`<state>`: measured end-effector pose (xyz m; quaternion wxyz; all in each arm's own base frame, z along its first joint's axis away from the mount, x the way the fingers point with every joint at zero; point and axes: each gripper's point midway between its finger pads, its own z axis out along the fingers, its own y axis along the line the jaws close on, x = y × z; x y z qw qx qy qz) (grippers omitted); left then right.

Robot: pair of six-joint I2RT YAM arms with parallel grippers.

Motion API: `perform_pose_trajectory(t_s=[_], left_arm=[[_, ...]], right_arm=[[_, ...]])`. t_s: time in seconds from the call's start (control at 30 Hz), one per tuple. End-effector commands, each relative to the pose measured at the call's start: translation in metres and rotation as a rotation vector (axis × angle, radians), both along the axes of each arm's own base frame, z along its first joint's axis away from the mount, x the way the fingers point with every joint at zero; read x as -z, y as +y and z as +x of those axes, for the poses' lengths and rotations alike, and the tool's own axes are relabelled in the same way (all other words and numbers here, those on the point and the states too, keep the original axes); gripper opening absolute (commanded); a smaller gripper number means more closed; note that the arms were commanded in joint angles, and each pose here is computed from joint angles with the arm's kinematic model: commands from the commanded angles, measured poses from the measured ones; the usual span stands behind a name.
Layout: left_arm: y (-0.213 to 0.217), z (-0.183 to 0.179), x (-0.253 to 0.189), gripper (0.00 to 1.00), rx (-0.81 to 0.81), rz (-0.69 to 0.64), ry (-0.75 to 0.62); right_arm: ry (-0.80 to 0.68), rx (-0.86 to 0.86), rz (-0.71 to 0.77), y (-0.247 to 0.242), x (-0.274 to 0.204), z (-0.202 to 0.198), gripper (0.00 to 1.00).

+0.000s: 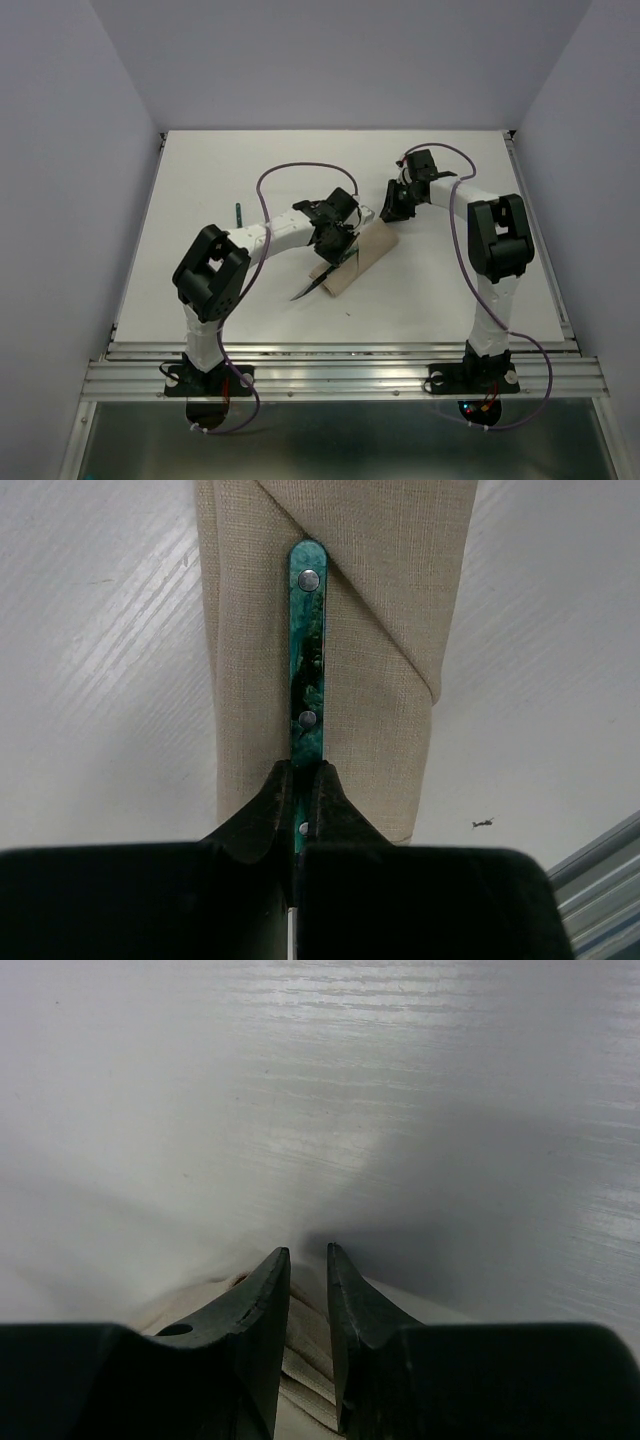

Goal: Fold the napkin into a case and place the utensils inside
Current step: Stuff the knife into the folded napkin.

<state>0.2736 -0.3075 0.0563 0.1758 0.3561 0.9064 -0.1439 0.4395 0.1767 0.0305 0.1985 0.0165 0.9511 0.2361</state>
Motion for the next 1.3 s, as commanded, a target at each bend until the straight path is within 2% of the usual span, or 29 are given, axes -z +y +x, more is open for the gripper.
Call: perform_pose_trajectory(t_s=[0.0, 1.27], left_arm=[[-0.012, 0.009, -0.02, 0.0, 0.026, -0.022, -0.042], [0.001, -0.014, -0.004, 0.0, 0.046, 0.039, -0.001]], right_arm=[[-0.014, -0.018, 0.013, 0.006, -0.009, 0.003, 0.28], [0.005, 0.009, 0.001, 0.003, -0.003, 0.001, 0.28]])
